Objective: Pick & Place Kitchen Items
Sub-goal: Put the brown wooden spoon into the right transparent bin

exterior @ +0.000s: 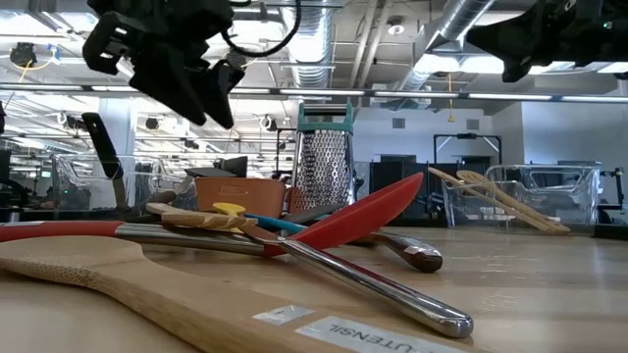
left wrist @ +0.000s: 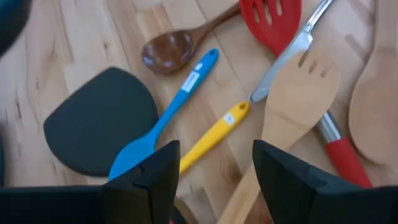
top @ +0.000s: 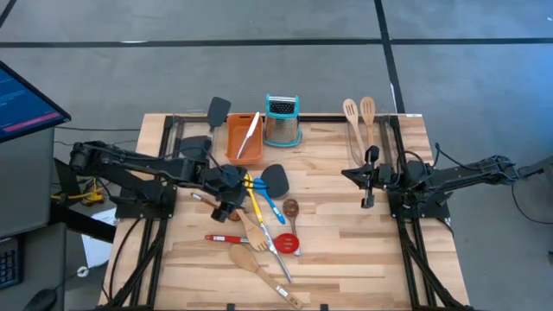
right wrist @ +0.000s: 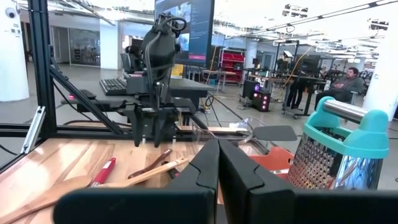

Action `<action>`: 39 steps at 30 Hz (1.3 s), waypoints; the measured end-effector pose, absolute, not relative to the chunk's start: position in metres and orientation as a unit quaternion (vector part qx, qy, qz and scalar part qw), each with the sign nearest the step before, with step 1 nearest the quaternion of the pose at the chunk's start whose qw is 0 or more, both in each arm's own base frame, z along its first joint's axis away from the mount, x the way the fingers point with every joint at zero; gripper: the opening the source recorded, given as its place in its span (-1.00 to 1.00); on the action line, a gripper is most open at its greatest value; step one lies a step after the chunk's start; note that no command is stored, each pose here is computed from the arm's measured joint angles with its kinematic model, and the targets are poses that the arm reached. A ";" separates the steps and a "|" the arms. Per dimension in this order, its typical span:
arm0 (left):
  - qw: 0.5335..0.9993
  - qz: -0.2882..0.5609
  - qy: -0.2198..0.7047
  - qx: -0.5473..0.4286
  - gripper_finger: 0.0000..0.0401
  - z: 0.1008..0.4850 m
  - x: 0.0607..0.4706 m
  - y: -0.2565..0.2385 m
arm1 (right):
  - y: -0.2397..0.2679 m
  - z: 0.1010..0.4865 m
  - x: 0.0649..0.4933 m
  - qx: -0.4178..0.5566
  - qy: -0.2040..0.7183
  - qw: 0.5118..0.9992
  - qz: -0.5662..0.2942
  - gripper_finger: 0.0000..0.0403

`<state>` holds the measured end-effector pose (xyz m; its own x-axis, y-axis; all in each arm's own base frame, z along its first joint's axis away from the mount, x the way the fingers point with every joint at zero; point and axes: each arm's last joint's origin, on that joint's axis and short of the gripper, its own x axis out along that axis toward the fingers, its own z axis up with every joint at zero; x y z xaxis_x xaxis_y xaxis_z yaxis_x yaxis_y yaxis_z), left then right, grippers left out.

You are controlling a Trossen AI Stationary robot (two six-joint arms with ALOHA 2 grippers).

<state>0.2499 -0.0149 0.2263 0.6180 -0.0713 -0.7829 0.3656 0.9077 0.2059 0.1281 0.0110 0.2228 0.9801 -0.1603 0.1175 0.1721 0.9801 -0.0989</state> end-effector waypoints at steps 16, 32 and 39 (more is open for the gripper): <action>0.810 -0.153 0.534 0.188 -0.05 0.170 0.266 -0.029 | 0.011 0.221 0.128 -0.057 -0.046 0.994 -0.084 -0.99; 0.774 -0.165 0.582 0.185 -0.05 0.138 0.273 -0.033 | 0.011 0.221 0.128 -0.057 -0.047 0.994 -0.084 -0.99; 0.776 -0.164 0.581 0.185 -0.05 0.139 0.272 -0.033 | 0.011 0.221 0.128 -0.058 -0.044 0.994 -0.084 -0.99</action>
